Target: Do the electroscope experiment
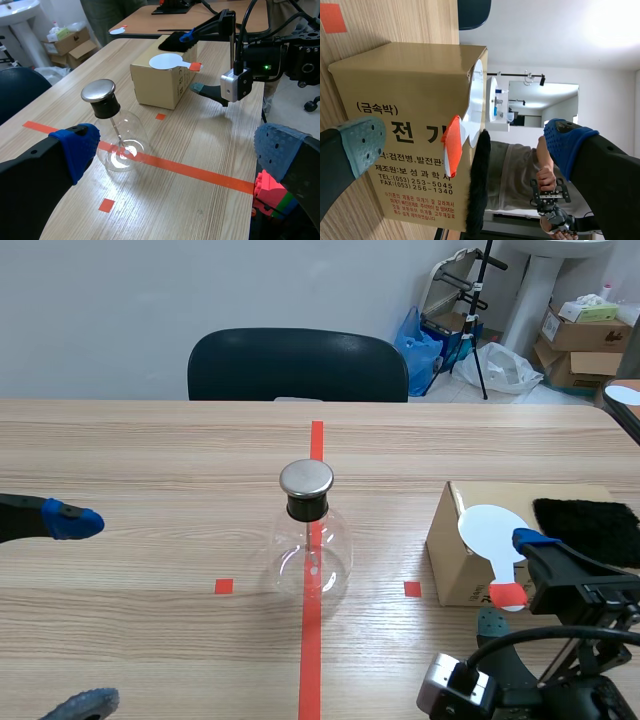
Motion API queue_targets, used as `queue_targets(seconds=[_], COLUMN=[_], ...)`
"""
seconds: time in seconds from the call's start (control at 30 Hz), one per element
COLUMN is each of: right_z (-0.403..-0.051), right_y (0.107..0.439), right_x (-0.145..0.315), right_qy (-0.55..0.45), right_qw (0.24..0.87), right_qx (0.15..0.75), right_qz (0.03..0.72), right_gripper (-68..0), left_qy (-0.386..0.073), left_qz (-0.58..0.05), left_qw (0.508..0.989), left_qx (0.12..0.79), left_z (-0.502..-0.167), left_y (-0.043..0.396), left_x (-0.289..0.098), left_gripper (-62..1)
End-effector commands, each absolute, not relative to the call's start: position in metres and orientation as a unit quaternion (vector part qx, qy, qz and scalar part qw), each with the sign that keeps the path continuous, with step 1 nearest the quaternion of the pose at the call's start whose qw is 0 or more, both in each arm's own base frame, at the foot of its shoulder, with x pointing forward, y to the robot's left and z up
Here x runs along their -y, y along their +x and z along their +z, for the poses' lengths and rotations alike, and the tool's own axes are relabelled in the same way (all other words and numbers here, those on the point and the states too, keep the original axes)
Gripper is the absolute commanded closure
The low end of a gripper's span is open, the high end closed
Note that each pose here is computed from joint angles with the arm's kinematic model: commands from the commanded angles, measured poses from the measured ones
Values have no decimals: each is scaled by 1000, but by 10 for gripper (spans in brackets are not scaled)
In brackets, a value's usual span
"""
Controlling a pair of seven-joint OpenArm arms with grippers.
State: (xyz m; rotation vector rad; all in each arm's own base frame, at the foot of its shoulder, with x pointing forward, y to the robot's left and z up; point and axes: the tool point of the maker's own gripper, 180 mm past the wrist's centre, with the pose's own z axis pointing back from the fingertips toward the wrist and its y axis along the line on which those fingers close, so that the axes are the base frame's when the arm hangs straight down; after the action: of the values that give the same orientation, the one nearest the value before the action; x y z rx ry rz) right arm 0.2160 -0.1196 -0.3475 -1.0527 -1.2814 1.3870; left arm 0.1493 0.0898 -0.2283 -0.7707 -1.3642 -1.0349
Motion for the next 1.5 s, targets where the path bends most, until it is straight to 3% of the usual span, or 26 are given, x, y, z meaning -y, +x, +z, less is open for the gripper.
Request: queue_targets(seconds=[0.0,0.17,0.5,0.77,0.9,1.03,1.23,1.47], right_z=[-330,-329,-291,-265,-248,-241,-225,-206], right_y=[219,202,175,167,173,186,208,228], right_x=[121,125,149,176,183,192,186,164], right_qy=[-454,-455,-480,-471,-449,-399,-293,-170], right_qw=[434,441,469,515,527,576,631,653], right_qx=[537,522,514,540,578,596,638,678], right_qz=[564,571,534,471,433,391,330,290], right_gripper=[-679,-679,-679,-679,-679,-679,-679,-679], left_qy=[-339,-339,-341,-336,-286,-255,-223,-166], left_qz=[-434,-434,-429,-367,-355,-342,-274,-240], left_qw=[585,585,586,646,660,679,694,718], left_qx=[596,596,598,579,597,597,627,632], left_z=[-223,-223,-222,-229,-215,-201,-179,-183], left_y=[150,150,150,146,154,162,183,208], left_x=[-88,-88,-88,-71,-56,-43,-50,-61], left_gripper=[-623,-623,-623,-623,-623,-623,-623,-623])
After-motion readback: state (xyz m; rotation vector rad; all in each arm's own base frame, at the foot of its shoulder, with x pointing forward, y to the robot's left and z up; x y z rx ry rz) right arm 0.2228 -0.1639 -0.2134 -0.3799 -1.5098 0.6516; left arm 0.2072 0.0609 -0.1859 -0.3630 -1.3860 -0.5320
